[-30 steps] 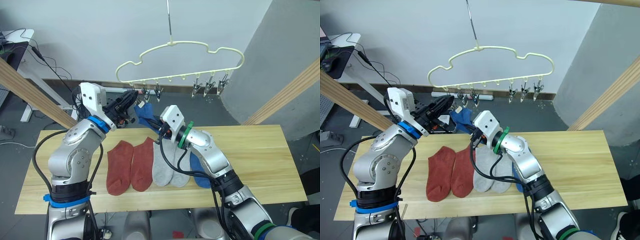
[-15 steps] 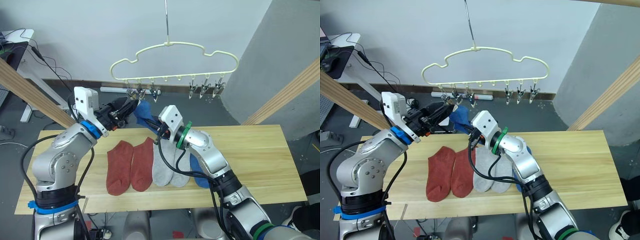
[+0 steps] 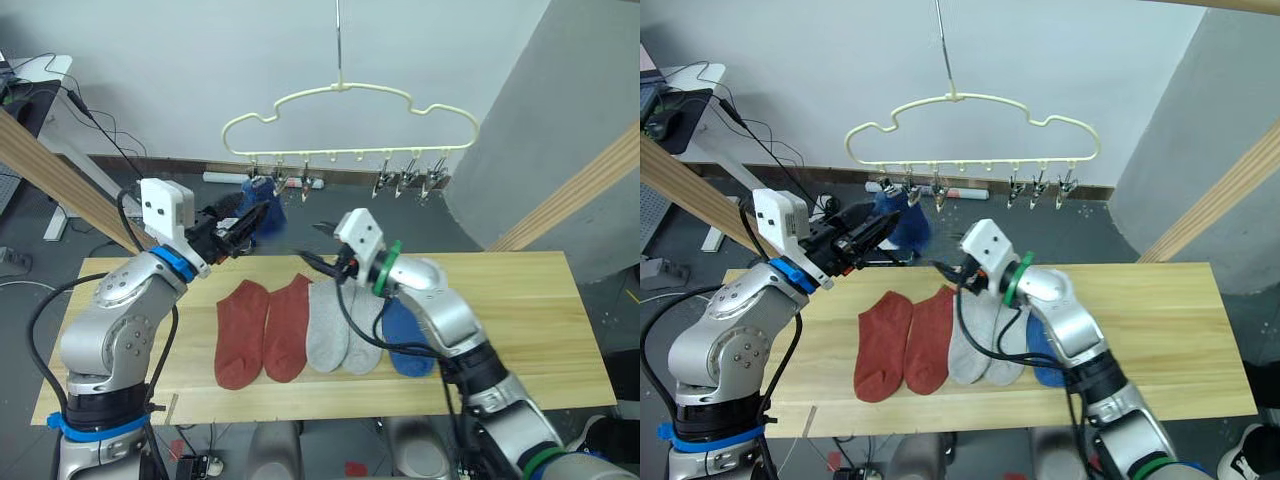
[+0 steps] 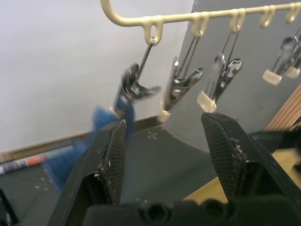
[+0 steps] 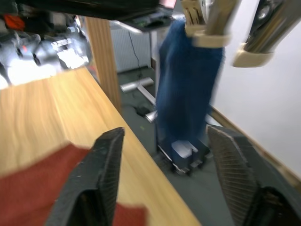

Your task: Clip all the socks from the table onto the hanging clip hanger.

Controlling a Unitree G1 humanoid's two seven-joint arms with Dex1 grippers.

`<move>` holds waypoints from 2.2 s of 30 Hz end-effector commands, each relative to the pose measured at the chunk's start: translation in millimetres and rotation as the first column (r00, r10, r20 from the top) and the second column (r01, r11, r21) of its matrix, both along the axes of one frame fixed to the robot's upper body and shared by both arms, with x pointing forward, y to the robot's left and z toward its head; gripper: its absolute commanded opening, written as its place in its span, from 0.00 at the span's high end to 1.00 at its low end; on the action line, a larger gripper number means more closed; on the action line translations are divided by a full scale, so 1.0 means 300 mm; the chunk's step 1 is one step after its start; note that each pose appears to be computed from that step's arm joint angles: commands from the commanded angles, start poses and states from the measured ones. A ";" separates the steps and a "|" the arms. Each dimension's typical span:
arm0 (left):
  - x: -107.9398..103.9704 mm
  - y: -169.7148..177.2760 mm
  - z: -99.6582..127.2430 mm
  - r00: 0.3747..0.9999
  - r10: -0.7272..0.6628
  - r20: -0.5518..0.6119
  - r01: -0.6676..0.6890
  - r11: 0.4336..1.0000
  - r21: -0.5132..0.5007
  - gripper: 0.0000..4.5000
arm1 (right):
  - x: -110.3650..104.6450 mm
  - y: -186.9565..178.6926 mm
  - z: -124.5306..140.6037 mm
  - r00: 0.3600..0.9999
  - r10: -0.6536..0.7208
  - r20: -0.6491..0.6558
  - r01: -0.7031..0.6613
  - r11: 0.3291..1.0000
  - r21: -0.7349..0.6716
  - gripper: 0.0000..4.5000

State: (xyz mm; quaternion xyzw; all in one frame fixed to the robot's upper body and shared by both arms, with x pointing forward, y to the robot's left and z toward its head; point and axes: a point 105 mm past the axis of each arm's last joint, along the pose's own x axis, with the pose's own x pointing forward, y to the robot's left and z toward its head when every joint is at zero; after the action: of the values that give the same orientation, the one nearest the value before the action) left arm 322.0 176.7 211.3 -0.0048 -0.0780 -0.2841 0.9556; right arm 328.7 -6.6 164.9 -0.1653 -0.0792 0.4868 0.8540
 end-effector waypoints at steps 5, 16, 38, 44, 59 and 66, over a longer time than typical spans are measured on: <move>-0.023 -0.066 0.038 0.980 0.023 0.196 -0.044 0.994 0.102 0.37 | -0.120 -0.185 0.139 0.992 0.079 0.099 -0.071 0.994 -0.078 0.36; 0.001 -0.124 0.013 0.962 0.051 0.267 -0.071 0.995 0.067 0.37 | -0.147 -0.391 0.193 0.996 0.088 0.020 -0.082 0.977 -0.197 0.36; 0.086 -0.121 0.025 0.923 0.199 0.329 -0.200 0.979 -0.030 0.62 | -0.149 -0.398 0.208 0.999 0.013 0.035 -0.008 0.989 -0.146 0.35; 0.096 -0.112 0.035 0.913 0.226 0.339 -0.226 0.973 -0.041 0.62 | -0.149 -0.400 0.206 1.000 0.002 0.030 0.002 0.990 -0.138 0.35; 0.110 -0.129 0.067 0.903 0.223 0.366 -0.216 0.975 -0.061 0.62 | -0.150 -0.389 0.199 1.000 0.008 0.021 -0.005 0.992 -0.122 0.35; 0.110 -0.137 0.070 0.903 0.216 0.372 -0.208 0.976 -0.062 0.62 | -0.152 -0.386 0.196 1.000 0.009 0.016 -0.007 0.993 -0.117 0.35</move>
State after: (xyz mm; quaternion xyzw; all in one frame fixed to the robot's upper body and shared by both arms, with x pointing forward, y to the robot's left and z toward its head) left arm 360.1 138.9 221.0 0.0460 -0.2364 -0.1697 0.9556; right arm 291.4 -127.1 215.7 -0.2142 -0.0374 0.4845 0.8474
